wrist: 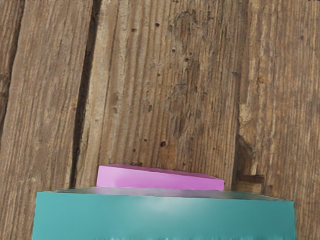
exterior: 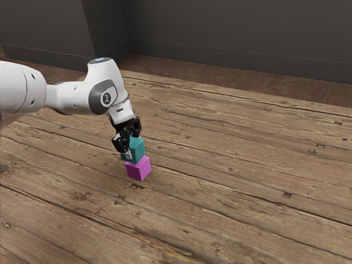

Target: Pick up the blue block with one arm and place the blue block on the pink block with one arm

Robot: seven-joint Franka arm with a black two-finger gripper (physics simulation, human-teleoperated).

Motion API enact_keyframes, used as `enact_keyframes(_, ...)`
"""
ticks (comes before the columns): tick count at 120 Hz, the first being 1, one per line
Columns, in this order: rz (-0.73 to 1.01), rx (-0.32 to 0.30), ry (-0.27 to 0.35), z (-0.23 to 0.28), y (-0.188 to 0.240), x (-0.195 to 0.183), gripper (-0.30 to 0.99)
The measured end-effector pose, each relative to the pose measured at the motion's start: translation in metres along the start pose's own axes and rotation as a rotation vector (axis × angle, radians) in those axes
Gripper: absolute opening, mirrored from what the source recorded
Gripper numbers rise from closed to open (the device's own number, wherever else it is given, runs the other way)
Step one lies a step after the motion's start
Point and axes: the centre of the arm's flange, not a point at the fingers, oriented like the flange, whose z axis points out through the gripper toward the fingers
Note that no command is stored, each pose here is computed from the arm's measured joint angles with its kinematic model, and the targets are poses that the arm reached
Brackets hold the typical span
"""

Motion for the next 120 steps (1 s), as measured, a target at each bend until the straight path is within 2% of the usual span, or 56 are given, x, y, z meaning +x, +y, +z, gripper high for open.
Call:
enact_keyframes(22,-0.002,0.0,0.002,-0.002,0.0,0.001,0.59)
enact_keyframes(29,0.0,0.021,0.001,-0.017,0.001,0.003,0.61)
enact_keyframes(47,0.024,0.115,-0.014,-0.128,0.027,0.023,0.65)
enact_keyframes(59,0.016,0.148,-0.018,-0.201,0.061,0.037,0.67)
enact_keyframes(65,-0.004,0.14,-0.021,-0.222,0.075,0.042,0.67)
enact_keyframes(74,-0.04,0.093,-0.04,-0.234,0.08,0.049,0.68)
enact_keyframes(86,-0.118,0.06,-0.139,-0.27,0.09,0.055,0.68)
enact_keyframes(96,-0.241,0.091,-0.197,-0.329,0.119,0.061,0.69)
enact_keyframes(104,-0.331,0.113,-0.206,-0.363,0.146,0.069,0.69)
enact_keyframes(112,-0.386,0.113,-0.207,-0.377,0.157,0.085,0.69)
enact_keyframes(120,-0.46,0.097,-0.192,-0.382,0.161,0.084,0.69)
